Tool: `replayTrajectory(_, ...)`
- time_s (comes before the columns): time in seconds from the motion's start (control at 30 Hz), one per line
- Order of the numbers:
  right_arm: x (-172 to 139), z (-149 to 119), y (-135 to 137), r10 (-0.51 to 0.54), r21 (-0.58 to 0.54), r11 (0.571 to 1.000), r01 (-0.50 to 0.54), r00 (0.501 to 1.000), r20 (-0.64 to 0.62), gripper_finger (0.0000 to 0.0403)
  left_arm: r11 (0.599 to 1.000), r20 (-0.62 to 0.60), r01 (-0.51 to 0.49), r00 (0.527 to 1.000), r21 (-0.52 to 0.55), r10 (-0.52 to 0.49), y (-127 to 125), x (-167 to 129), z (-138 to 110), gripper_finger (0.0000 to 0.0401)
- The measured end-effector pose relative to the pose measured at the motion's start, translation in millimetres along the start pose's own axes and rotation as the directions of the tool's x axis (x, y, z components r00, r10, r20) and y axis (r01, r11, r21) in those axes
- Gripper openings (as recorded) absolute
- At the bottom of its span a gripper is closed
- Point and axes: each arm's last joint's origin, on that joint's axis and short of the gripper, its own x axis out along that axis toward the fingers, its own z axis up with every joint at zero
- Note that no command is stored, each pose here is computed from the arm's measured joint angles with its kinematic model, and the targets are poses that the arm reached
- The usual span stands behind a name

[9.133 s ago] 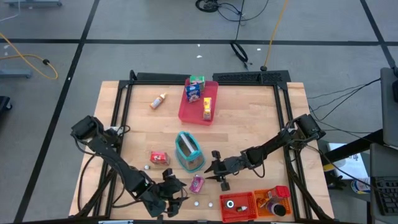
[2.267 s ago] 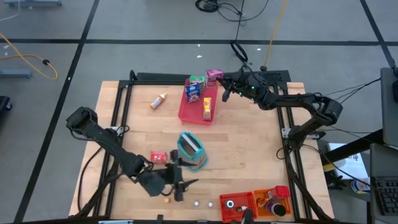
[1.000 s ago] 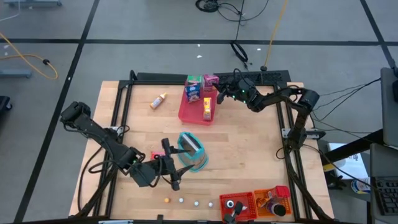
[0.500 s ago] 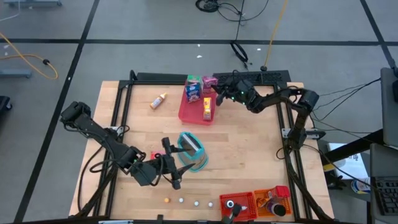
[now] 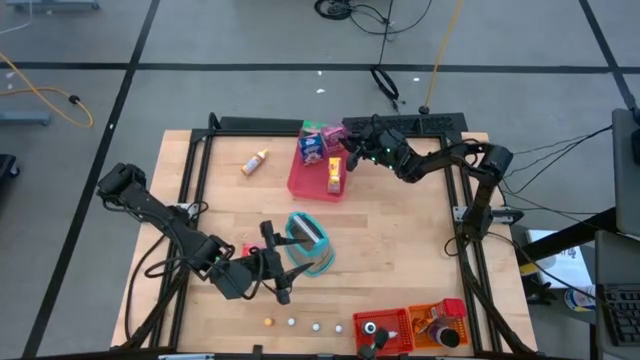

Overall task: Pick & Place Kitchen Items
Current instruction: Put the pink cereal box into the pink bin

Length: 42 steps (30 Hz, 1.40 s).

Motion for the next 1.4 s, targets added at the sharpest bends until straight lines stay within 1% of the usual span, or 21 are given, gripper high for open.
replayTrajectory(0.17,0.0,1.2,0.0,0.002,0.014,1.000,-0.002,1.000,0.014,0.0107,1.000,0.000,0.000,1.000,-0.002,0.000,-0.1,0.1,-0.1,0.0253)
replayTrajectory(0.27,-0.1,6.1,1.4,0.011,0.008,1.000,-0.011,0.998,0.065,0.0110,1.000,0.000,0.000,1.000,-0.002,0.000,-0.1,0.1,-0.1,0.0253)
replayTrajectory(0.33,-0.2,6.8,1.7,0.012,0.002,1.000,-0.012,0.997,0.072,0.0109,1.000,0.000,0.000,1.000,-0.002,0.000,-0.1,0.1,-0.1,0.0253)
replayTrajectory(0.53,0.0,4.7,2.4,0.008,0.008,1.000,-0.009,0.999,0.054,0.0106,1.000,0.000,0.000,1.000,-0.003,0.000,-0.1,0.1,-0.1,0.0253)
replayTrajectory(0.7,0.2,-2.8,2.5,0.004,-0.041,0.999,-0.005,1.000,-0.024,0.0108,1.000,0.000,0.000,1.000,-0.004,0.000,-0.1,0.1,0.0,0.0253)
replayTrajectory(0.8,0.0,-6.3,1.8,-0.004,-0.053,0.999,0.001,0.998,-0.058,0.0105,1.000,0.000,0.000,1.000,-0.005,0.000,-0.1,0.1,0.0,0.0253)
replayTrajectory(1.07,-0.2,-9.2,2.3,-0.006,-0.114,0.993,-0.004,0.996,-0.088,0.0101,1.000,0.000,0.000,1.000,-0.003,0.000,-0.1,0.1,0.0,0.0253)
replayTrajectory(1.33,5.5,-12.8,4.3,0.002,-0.086,0.996,-0.014,0.992,-0.128,0.0073,1.000,0.000,-0.001,1.000,0.001,0.001,0.1,0.3,0.0,0.0253)
replayTrajectory(1.4,8.2,-8.5,5.0,0.007,-0.075,0.997,-0.016,0.994,-0.109,0.0066,1.000,0.000,-0.001,1.000,0.002,0.001,0.1,0.3,0.0,0.0253)
